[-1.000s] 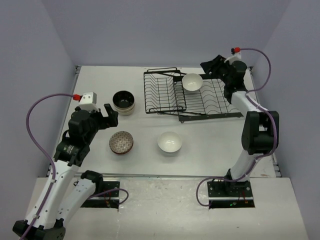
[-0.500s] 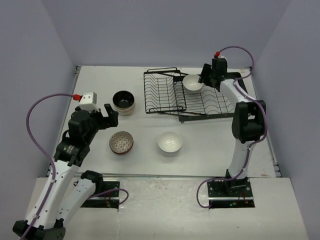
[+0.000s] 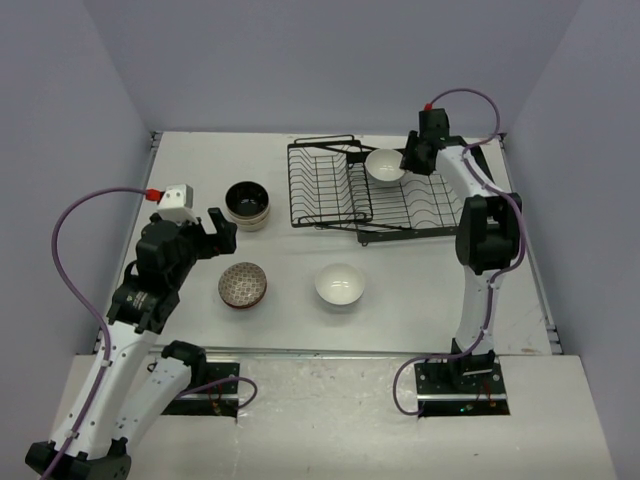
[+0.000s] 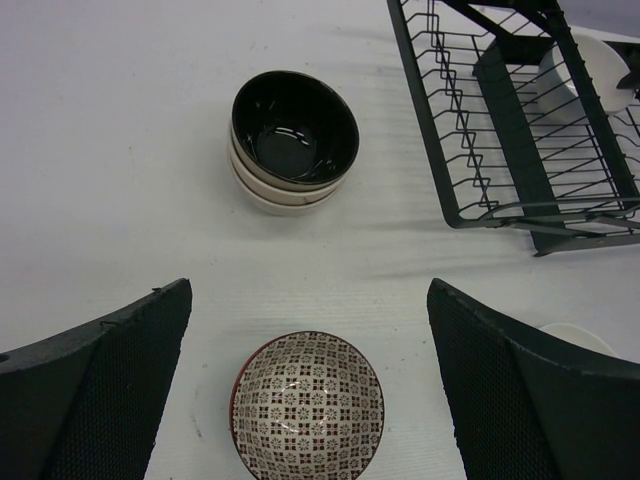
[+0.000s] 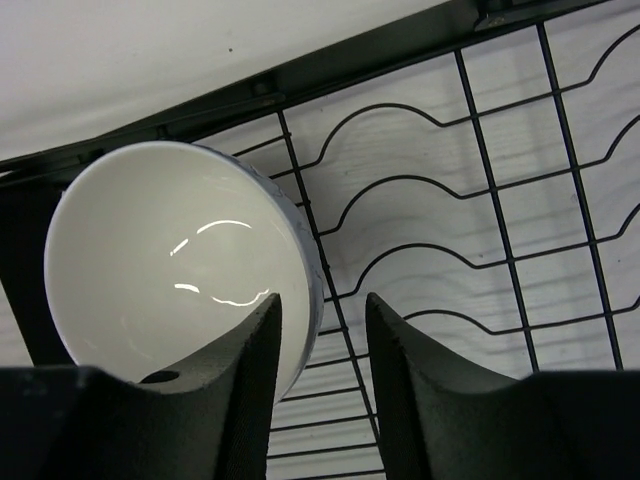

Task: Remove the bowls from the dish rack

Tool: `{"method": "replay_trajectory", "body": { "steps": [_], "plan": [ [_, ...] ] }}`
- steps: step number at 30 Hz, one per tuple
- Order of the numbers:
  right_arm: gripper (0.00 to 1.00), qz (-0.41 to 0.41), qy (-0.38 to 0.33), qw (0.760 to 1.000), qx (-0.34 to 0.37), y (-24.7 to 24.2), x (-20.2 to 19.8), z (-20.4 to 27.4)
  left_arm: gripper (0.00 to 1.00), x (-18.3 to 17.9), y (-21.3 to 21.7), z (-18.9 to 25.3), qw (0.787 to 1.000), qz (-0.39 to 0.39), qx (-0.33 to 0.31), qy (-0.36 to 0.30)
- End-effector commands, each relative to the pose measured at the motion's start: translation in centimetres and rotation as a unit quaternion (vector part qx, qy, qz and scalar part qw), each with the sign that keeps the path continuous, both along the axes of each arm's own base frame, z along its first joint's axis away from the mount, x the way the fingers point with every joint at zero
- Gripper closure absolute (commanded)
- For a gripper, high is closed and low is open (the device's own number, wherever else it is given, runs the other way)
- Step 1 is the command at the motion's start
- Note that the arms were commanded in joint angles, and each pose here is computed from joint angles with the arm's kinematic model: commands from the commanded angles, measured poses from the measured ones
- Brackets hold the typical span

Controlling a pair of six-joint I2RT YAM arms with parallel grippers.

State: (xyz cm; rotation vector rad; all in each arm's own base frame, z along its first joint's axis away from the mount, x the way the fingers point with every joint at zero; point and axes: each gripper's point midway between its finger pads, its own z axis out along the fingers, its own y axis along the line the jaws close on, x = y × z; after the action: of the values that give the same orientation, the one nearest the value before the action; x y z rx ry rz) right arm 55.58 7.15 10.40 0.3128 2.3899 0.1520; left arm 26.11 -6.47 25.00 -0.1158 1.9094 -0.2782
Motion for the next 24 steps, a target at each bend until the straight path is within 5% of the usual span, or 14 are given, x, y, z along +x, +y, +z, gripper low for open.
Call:
{"method": "replay_trajectory", "body": {
  "steps": [1, 3, 7, 8, 15, 24],
  "plan": [
    [0.6, -0.002, 0.012, 1.0, 0.0, -0.3, -0.1, 0.3, 0.0, 0.3, -0.4, 0.8, 1.0, -0.011, 0.001, -0.023],
    [0.61, 0.002, 0.024, 1.0, 0.006, -0.2, -0.2, -0.2, 0.0, 0.3, -0.4, 0.8, 1.0, -0.012, 0.001, -0.024],
    [0.95, 0.002, 0.03, 0.999, 0.011, -0.3, -0.4, -0.4, 0.0, 0.2, -0.4, 0.9, 1.0, -0.012, 0.0, -0.026],
    [0.97, 0.001, 0.031, 0.999, 0.02, -0.2, -0.5, -0.4, 0.0, 0.2, -0.4, 0.9, 1.0, -0.012, 0.0, -0.026],
    [1.0, -0.011, 0.034, 0.998, 0.06, -0.1, -1.4, -0.7, 0.0, 0.1, -0.3, 1.0, 1.0, -0.012, -0.001, -0.029],
    [1.0, -0.03, -0.074, 0.994, 0.072, -0.7, -2.7, 7.6, 0.0, 0.1, -0.4, 0.9, 1.0, -0.012, 0.0, -0.027]
  ]
}}
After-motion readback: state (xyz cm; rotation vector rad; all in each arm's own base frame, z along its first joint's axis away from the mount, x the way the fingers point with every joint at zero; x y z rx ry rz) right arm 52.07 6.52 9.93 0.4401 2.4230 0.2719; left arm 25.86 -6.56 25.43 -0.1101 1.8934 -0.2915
